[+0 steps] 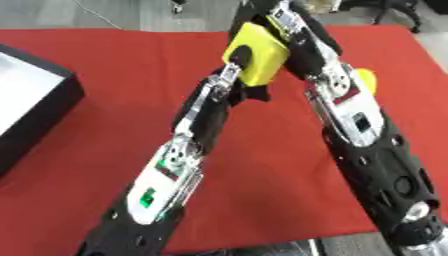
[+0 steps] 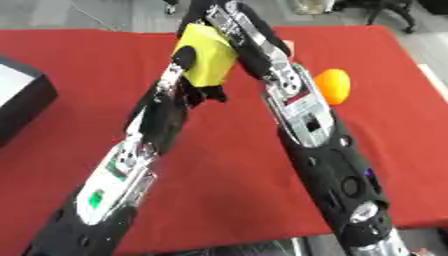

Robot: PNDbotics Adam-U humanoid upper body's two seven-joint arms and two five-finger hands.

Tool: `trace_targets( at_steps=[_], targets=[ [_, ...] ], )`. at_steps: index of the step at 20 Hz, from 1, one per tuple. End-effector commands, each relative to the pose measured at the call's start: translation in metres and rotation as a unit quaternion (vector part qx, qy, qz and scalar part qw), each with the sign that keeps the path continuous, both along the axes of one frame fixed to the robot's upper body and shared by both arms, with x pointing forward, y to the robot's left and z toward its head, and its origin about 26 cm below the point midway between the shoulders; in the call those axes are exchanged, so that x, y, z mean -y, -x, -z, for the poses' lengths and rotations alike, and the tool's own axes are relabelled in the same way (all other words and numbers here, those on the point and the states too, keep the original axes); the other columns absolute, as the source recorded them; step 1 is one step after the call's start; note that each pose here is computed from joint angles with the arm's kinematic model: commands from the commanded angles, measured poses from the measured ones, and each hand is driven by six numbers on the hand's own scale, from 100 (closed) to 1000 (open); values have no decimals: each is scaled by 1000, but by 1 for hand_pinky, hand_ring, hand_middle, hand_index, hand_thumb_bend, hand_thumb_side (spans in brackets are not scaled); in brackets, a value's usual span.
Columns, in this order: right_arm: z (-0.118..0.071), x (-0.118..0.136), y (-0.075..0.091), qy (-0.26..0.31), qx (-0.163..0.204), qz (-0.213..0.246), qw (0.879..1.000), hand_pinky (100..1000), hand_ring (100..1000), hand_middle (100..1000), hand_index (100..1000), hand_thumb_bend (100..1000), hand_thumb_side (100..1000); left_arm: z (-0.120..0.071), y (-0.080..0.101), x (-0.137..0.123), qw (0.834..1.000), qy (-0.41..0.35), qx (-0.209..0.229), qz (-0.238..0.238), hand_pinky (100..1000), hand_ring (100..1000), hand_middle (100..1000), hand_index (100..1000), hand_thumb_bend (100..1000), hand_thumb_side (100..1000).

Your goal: Pick up the objects with one hand, pass them to the other hand, and then place them into the box on the other side of the table.

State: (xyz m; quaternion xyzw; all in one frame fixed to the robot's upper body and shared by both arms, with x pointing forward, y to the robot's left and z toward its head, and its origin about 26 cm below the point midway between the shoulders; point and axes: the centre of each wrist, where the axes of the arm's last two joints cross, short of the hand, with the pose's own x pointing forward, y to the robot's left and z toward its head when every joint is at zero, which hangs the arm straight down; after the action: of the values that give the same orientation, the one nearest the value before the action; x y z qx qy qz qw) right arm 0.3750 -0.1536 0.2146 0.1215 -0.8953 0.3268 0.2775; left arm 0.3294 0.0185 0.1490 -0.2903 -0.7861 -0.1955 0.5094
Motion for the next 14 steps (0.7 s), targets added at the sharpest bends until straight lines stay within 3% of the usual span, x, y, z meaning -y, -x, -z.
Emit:
trace_targets(
  at_steps=[1,14],
  targets=[
    [-12,4,2,2,32,8,999,599,423,494,564,100,1000,-10,2,3,1000,22,6,-17,658,434,368,503,183,807],
    [-30,15,0,8,92,55,994,647,470,561,632,100,1000,-6,1,-2,998,26,2,-59,641,403,319,449,164,784]
  ],
)
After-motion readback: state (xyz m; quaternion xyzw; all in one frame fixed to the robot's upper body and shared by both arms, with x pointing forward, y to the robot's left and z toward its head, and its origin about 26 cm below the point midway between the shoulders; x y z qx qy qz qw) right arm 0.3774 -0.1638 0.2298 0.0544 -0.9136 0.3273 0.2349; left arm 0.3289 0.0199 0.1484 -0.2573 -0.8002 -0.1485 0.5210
